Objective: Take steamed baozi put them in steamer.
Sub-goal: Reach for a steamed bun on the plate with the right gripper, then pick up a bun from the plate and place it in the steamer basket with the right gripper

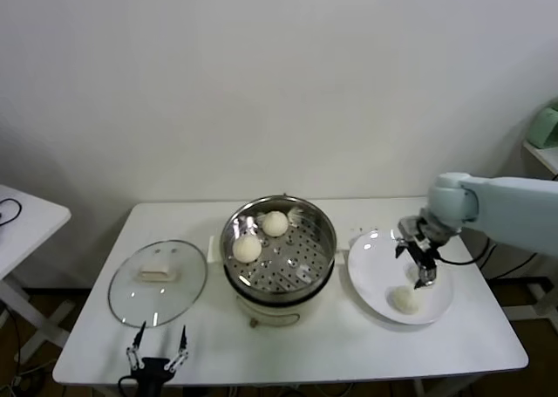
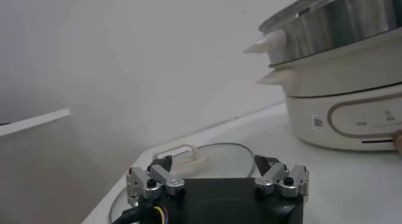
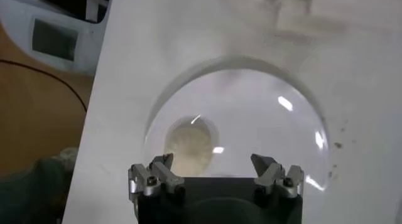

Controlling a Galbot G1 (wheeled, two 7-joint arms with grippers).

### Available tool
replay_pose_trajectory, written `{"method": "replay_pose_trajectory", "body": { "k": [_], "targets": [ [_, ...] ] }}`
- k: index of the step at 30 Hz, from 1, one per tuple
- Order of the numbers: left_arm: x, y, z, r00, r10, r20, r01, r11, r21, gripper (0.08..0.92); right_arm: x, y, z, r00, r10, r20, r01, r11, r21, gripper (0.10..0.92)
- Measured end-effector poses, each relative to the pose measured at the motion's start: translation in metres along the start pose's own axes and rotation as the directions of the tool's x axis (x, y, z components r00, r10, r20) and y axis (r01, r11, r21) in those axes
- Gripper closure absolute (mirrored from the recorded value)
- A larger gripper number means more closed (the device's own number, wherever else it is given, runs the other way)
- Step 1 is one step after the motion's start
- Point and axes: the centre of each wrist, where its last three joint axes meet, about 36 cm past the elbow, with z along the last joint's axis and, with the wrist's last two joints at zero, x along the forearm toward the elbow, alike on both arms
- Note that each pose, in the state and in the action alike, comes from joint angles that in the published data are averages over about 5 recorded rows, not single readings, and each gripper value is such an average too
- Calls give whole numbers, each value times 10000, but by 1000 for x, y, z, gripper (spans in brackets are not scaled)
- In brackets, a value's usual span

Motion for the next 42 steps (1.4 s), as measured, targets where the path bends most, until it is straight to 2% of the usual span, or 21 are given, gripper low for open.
{"method": "replay_pose_trajectory", "body": {
  "k": [9, 18, 26, 33, 42],
  "targets": [
    [1, -1, 3, 9999, 50, -88, -50, 10000, -52, 177, -38, 15, 8, 9998, -190, -62, 189, 9997, -182, 200],
    [1, -1, 5, 9999, 16, -121, -17, 10000, -83, 177, -58, 19, 10, 10000, -16, -42, 15, 9995, -318, 215],
    [1, -2, 6, 9999, 15, -115, -17, 9999, -107, 177, -65, 22, 12, 10000, 96, 23, -95, 9991, -420, 340],
    [0, -3, 6, 10000, -1, -99, 0, 10000, -97, 177, -61, 18, 11, 9995, 304, 111, -300, 9990, -326, 482],
    [4, -2, 6, 9999, -40, -120, 38, 9999, -128, 177, -38, 14, 8, 9987, 368, 343, -375, 9991, 199, 504]
  ]
}}
